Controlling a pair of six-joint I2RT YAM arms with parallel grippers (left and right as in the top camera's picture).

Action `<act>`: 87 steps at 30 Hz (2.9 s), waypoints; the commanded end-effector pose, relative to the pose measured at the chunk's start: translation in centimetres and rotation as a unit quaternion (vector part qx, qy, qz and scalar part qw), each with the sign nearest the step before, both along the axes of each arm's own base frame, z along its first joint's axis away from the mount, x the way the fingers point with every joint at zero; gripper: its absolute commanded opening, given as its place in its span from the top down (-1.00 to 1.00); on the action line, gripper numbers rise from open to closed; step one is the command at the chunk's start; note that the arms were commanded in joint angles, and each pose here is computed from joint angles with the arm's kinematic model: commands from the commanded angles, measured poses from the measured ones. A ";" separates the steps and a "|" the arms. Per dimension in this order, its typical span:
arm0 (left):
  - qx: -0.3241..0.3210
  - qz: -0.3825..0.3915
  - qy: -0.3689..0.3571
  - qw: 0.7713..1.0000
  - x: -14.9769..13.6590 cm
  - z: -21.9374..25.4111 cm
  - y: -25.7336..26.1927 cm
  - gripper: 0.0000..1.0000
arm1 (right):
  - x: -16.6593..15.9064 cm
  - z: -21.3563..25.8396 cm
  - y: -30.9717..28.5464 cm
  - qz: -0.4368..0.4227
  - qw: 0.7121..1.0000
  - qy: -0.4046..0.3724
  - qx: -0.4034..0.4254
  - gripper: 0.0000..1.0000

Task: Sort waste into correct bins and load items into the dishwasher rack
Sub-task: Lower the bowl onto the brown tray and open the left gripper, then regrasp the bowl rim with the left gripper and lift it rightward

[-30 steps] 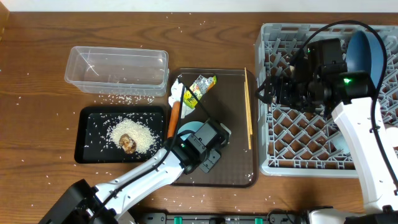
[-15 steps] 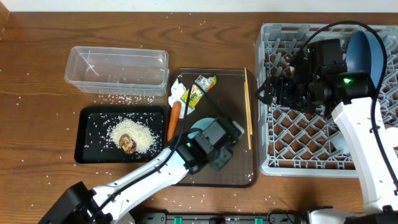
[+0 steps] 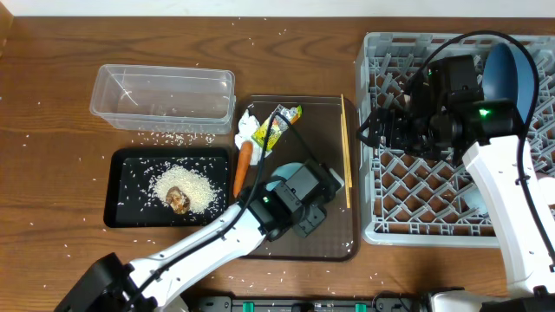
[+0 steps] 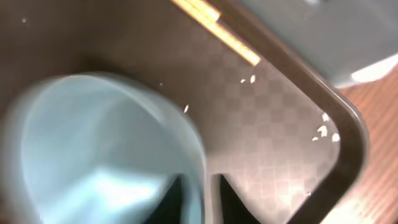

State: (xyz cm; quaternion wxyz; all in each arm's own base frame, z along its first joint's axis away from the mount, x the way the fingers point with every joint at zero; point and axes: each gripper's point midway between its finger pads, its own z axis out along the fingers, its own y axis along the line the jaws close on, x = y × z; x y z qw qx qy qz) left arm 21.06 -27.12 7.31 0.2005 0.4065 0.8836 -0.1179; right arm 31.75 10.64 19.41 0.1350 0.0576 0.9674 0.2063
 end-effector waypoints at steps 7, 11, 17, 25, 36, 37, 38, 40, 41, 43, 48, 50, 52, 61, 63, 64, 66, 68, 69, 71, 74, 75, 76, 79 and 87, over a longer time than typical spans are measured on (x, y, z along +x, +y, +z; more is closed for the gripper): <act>0.024 0.033 -0.003 0.999 1.3 -1.0 0.1 0.31 | -0.9 0.3 0.0 -0.001 1.000 0.010 -0.003 -0.98; -0.009 0.100 -0.042 0.994 3.3 3.5 0.5 0.13 | -1.1 0.2 0.0 -0.001 1.000 0.014 -0.004 -0.99; -0.064 0.197 -0.069 0.976 5.7 8.9 4.2 -0.08 | -1.2 0.2 0.0 -0.001 1.000 0.015 -0.004 -0.98; -0.018 0.370 0.107 0.923 5.5 1.5 10.8 -0.27 | -0.9 0.3 0.0 -0.001 1.000 0.009 -0.003 -0.98; 0.013 0.357 0.219 0.908 3.7 -3.8 9.6 -0.32 | -0.8 0.3 0.0 -0.001 1.000 0.008 -0.003 -0.98; 0.005 0.354 0.221 0.909 3.7 -3.4 9.3 -0.32 | -0.8 0.3 0.0 -0.001 1.000 0.008 -0.003 -0.99; -0.001 0.352 0.220 0.910 3.8 -3.1 9.1 -0.32 | -0.8 0.3 0.0 -0.001 1.000 0.008 -0.003 -0.99; -0.016 0.350 0.209 0.913 4.2 -2.0 8.8 -0.32 | -0.8 0.3 0.0 -0.001 1.000 0.008 -0.003 -0.99; -0.024 0.348 0.203 0.915 4.4 -1.4 8.7 -0.32 | -0.8 0.3 0.0 -0.001 1.000 0.008 -0.003 -0.99; -0.043 0.345 0.186 0.919 4.9 0.1 8.5 -0.32 | -0.8 0.3 0.0 -0.001 1.000 0.008 -0.003 -0.98; -0.072 0.334 0.162 0.926 4.9 2.4 8.0 -0.32 | -0.8 0.3 0.0 -0.001 1.000 0.008 -0.003 -0.99; -0.068 0.327 0.165 0.928 4.5 2.2 7.6 -0.32 | -0.8 0.3 0.0 -0.001 1.000 0.007 -0.003 -0.99; -0.058 0.315 0.171 0.932 3.9 1.3 7.0 -0.32 | -0.8 0.3 0.0 -0.002 1.000 0.007 -0.004 -0.99; 0.021 0.277 0.176 0.945 2.4 -3.1 5.8 -0.31 | -0.6 0.2 -0.3 -0.005 1.000 0.004 -0.013 -0.98; 0.042 0.284 0.167 0.943 2.7 -4.0 6.4 -0.22 | -0.7 0.2 -0.3 -0.005 1.000 0.005 -0.013 -0.99; 0.049 0.285 0.168 0.942 2.7 -4.5 6.5 -0.16 | -0.7 0.2 -0.3 -0.005 1.000 0.006 -0.013 -0.98; 0.057 0.283 0.171 0.942 2.8 -5.2 6.5 0.06 | -0.8 0.2 -0.3 -0.005 1.000 0.007 -0.014 -0.99; 0.062 0.283 0.175 0.941 2.8 -5.9 6.5 0.28 | -0.8 0.1 -0.3 -0.005 1.000 0.009 -0.014 -0.99; 0.064 0.283 0.178 0.940 2.8 -6.2 6.5 0.36 | -0.9 0.1 -0.3 -0.005 1.000 0.009 -0.014 -0.98; 0.065 0.282 0.183 0.939 2.6 -6.4 6.4 0.61 | -0.9 0.1 -0.3 -0.005 1.000 0.010 -0.014 -0.99; 0.061 0.280 0.182 0.941 2.6 -6.0 6.4 0.88 | -1.0 0.1 -0.4 -0.005 1.000 0.012 -0.014 -0.99; 0.059 0.280 0.180 0.941 2.6 -5.6 6.4 0.88 | -1.0 0.1 -0.4 -0.005 1.000 0.013 -0.014 -0.98; 0.054 0.279 0.177 0.942 2.8 -5.1 6.4 0.88 | -1.1 0.1 -0.4 -0.005 1.000 0.014 -0.015 -0.99; 0.029 0.286 0.160 0.944 3.7 -2.7 6.4 0.88 | -1.2 0.0 -0.4 -0.005 1.000 0.017 -0.015 -0.99; -0.071 0.305 0.076 0.947 6.3 5.7 8.2 0.88 | -1.3 0.0 -0.2 -0.003 1.000 0.019 -0.012 -0.98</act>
